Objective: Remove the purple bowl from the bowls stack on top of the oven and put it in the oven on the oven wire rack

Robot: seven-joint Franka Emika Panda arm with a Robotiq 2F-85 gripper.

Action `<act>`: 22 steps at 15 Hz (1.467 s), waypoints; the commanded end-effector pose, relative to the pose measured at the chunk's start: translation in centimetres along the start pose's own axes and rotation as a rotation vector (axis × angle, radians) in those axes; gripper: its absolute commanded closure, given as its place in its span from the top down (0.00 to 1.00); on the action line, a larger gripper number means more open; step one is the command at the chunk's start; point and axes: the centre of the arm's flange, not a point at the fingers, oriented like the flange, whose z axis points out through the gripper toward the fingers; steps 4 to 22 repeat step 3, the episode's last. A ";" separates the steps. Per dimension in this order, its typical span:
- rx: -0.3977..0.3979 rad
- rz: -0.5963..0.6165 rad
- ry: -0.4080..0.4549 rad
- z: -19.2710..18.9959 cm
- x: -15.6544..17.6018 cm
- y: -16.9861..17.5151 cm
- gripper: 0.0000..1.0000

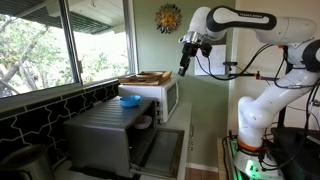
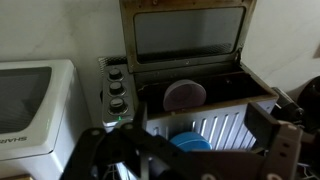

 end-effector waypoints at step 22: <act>0.000 0.000 0.000 0.0 0.0 0.0 1.00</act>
